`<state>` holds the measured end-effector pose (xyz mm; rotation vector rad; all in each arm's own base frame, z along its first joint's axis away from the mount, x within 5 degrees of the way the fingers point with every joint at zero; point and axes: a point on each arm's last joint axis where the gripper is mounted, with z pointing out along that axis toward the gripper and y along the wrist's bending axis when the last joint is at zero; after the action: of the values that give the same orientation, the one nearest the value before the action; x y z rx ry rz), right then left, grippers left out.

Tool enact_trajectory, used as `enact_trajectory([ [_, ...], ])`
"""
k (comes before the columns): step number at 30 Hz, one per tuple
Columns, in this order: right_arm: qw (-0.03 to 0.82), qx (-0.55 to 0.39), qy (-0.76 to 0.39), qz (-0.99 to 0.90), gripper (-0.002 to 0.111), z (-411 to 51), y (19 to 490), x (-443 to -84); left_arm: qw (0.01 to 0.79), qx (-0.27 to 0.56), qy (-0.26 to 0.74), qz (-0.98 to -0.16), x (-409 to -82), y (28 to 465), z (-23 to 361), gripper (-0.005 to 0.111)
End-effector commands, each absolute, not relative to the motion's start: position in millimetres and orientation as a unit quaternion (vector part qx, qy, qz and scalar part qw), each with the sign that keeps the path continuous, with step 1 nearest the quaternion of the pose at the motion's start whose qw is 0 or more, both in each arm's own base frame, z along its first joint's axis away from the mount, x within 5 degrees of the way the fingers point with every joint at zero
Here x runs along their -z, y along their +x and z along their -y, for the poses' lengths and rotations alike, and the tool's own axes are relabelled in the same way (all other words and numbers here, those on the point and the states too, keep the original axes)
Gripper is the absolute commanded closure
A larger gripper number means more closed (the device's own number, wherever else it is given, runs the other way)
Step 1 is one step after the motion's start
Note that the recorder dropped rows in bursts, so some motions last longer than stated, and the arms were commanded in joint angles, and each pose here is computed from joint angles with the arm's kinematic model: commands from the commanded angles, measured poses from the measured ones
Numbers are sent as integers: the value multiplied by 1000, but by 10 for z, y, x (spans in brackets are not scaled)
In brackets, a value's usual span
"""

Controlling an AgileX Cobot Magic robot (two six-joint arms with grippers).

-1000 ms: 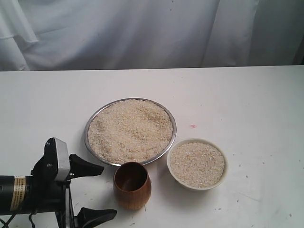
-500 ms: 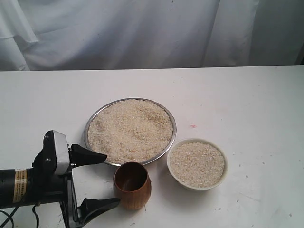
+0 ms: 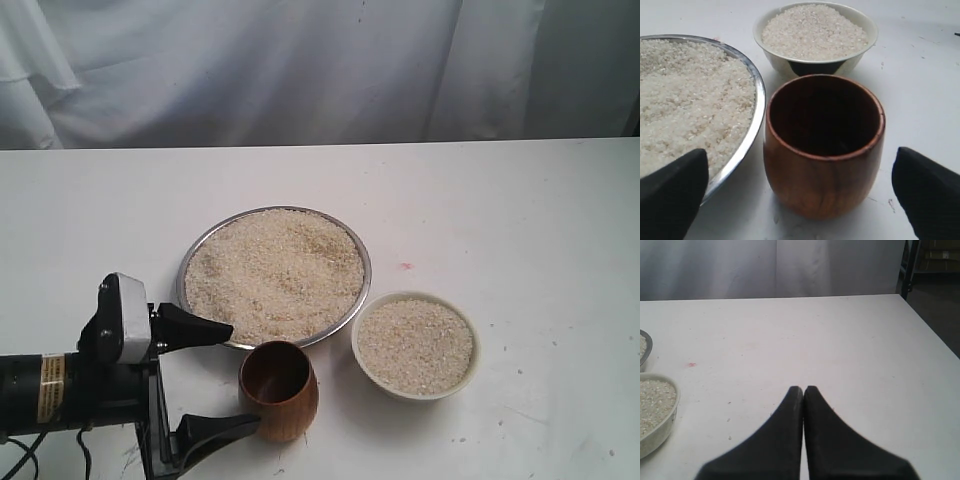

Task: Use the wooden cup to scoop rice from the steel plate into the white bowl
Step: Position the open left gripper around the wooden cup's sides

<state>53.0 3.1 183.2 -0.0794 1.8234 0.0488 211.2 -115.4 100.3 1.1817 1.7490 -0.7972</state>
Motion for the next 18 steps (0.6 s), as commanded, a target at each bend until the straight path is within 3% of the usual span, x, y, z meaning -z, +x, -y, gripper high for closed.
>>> enact_trajectory([
  [1, 610, -22, -35, -791, 108, -32, 534, -1821, 436, 328, 473, -692, -1021, 2116, 1179, 14],
  [18, 610, -22, -35, -791, 108, -32, 534, -1821, 438, 321, 444, -713, -1017, 2158, 1162, 14],
])
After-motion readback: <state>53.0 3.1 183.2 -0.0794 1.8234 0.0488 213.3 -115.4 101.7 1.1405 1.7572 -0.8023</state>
